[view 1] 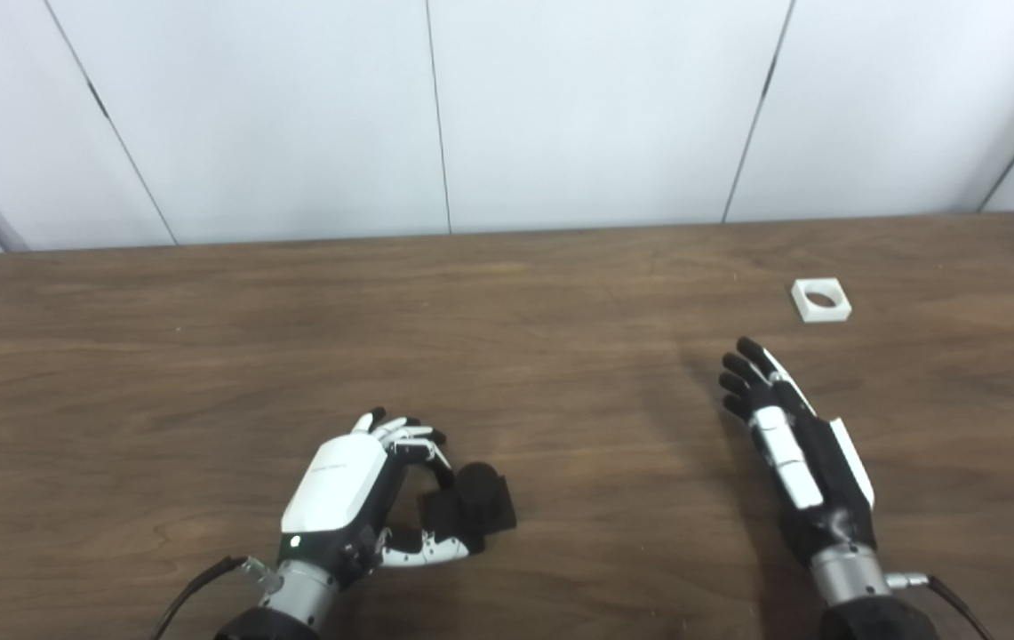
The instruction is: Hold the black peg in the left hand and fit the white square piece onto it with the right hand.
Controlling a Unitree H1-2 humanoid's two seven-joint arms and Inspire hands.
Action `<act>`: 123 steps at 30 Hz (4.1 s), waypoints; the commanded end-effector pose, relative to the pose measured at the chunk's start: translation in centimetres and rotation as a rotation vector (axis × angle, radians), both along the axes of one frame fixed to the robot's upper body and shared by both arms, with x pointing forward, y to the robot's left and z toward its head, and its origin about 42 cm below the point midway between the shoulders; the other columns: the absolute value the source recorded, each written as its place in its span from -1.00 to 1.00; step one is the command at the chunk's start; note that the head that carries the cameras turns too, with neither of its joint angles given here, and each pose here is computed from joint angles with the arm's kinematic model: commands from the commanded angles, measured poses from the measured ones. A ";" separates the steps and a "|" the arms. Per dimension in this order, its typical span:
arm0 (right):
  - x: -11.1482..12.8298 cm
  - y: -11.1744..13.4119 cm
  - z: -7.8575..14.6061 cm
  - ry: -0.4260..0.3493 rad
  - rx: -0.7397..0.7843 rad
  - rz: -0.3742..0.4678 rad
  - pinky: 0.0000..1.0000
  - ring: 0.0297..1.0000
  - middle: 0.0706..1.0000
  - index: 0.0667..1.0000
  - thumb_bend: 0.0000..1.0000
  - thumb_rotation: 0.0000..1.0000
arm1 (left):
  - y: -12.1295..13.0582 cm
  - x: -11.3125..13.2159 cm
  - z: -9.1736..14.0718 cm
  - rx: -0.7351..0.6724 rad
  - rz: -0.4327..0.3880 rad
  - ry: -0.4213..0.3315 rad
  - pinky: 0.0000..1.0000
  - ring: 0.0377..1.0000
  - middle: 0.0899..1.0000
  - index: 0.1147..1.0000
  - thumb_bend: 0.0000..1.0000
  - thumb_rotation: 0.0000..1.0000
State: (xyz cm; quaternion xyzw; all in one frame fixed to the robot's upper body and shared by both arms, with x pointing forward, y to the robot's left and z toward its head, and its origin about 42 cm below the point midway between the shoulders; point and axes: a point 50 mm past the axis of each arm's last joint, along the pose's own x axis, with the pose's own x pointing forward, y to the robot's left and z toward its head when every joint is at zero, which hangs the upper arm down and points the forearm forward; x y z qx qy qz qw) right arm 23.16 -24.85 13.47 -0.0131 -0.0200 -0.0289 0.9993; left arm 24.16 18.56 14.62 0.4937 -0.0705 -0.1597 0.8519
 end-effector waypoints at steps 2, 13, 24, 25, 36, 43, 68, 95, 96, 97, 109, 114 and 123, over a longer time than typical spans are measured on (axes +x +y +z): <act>0.3 -0.5 1.7 -0.055 -0.043 0.002 0.75 0.80 0.77 0.76 0.20 -0.11 | -0.6 -0.3 -0.8 0.012 -0.037 0.030 1.00 0.76 0.53 -0.16 0.04 -0.90; 2.6 -2.6 4.4 -0.105 -0.231 -0.033 0.73 0.75 0.74 0.71 0.27 -0.29 | -0.6 0.2 -1.3 0.001 -0.041 0.013 1.00 0.74 0.51 -0.16 0.04 -0.90; 7.2 -5.3 9.4 -0.137 -0.393 -0.079 0.79 0.82 0.78 0.64 0.42 -0.40 | 0.8 0.6 -1.7 0.000 -0.034 0.015 1.00 0.71 0.49 -0.16 0.04 -0.90; 7.6 -5.6 9.7 -0.141 -0.406 -0.081 0.79 0.81 0.76 0.63 0.44 -0.40 | 0.9 0.6 -1.7 -0.001 -0.035 0.012 1.00 0.70 0.49 -0.16 0.04 -0.90; 10.8 -7.5 11.5 -0.089 -0.690 -0.091 0.83 0.82 0.73 0.54 0.59 -0.44 | 1.4 0.5 -1.5 0.002 -0.037 0.007 1.00 0.68 0.47 -0.16 0.04 -0.91; 13.4 -9.0 12.4 -0.052 -0.898 -0.062 0.92 0.98 0.89 0.44 0.65 -0.55 | 1.4 0.5 -1.4 0.016 -0.042 0.012 1.00 0.68 0.47 -0.16 0.04 -0.90; 22.5 -13.2 19.3 0.237 -1.444 0.041 1.00 1.00 0.99 0.49 0.81 -0.62 | 1.3 0.0 -1.4 0.014 -0.045 0.017 1.00 0.67 0.46 -0.16 0.04 -0.90; 25.0 -12.2 17.5 0.372 -1.601 0.065 1.00 1.00 0.91 0.44 0.84 -0.60 | 1.3 -0.4 -1.2 0.014 -0.045 0.016 1.00 0.67 0.46 -0.16 0.04 -0.90; 25.0 -12.2 17.4 0.373 -1.603 0.066 1.00 1.00 0.91 0.44 0.84 -0.59 | 1.3 -0.4 -1.1 0.014 -0.045 0.017 1.00 0.68 0.46 -0.16 0.04 -0.90; 25.0 -12.2 17.3 0.373 -1.605 0.068 1.00 1.00 0.91 0.44 0.85 -0.59 | 1.2 -0.4 -1.1 0.014 -0.045 0.017 1.00 0.68 0.46 -0.16 0.04 -0.90; 24.6 -12.4 16.1 0.393 -1.602 0.082 1.00 1.00 0.90 0.43 0.81 -0.58 | 1.1 -0.5 -0.7 0.013 -0.045 0.010 1.00 0.68 0.46 -0.17 0.04 -0.90; 24.4 -12.5 15.9 0.403 -1.592 0.076 1.00 1.00 0.90 0.42 0.80 -0.60 | 1.0 -0.5 -0.6 0.016 -0.043 0.016 1.00 0.68 0.46 -0.16 0.04 -0.90; 24.5 -12.2 15.8 0.414 -1.594 0.089 1.00 1.00 0.88 0.40 0.79 -0.57 | 0.9 -0.5 -0.5 0.014 -0.043 0.016 1.00 0.68 0.46 -0.16 0.04 -0.90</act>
